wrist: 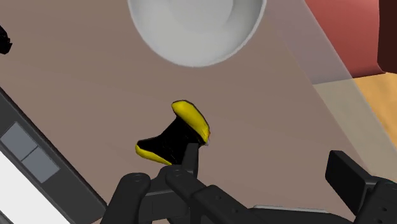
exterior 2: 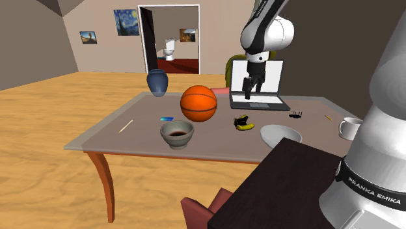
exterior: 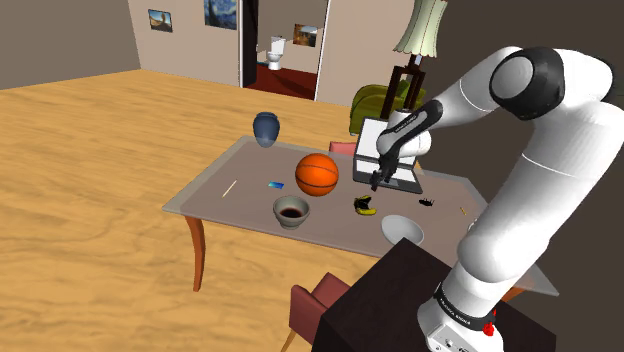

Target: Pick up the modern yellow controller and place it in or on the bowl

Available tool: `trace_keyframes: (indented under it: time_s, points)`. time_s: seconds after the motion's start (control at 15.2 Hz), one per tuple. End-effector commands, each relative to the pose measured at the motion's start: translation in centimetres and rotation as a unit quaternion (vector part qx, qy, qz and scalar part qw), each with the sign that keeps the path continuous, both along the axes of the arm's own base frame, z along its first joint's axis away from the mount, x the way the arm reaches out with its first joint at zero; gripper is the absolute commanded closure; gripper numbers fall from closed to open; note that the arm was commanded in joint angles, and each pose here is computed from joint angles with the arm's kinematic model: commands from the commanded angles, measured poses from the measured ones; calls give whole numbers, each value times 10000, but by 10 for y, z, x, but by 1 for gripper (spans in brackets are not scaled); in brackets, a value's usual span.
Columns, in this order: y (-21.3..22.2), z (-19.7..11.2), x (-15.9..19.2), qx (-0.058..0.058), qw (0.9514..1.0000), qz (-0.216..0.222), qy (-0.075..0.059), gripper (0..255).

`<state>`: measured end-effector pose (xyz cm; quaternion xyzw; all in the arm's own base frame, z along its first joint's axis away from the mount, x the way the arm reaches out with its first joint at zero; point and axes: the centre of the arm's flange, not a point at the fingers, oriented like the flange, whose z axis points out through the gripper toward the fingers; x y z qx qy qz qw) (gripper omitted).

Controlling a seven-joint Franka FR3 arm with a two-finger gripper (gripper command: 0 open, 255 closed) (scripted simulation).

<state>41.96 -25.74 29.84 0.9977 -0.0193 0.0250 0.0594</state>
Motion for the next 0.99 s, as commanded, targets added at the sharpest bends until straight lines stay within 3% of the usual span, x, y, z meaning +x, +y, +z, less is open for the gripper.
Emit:
trace_keyframes:
  time_s: [0.0, 0.92]
  points:
    - [-19, -18, 5, 3, 10000, -76, -15, 0]
    - [-147, -149, 31, 67, 9982, -593, -92, 0]
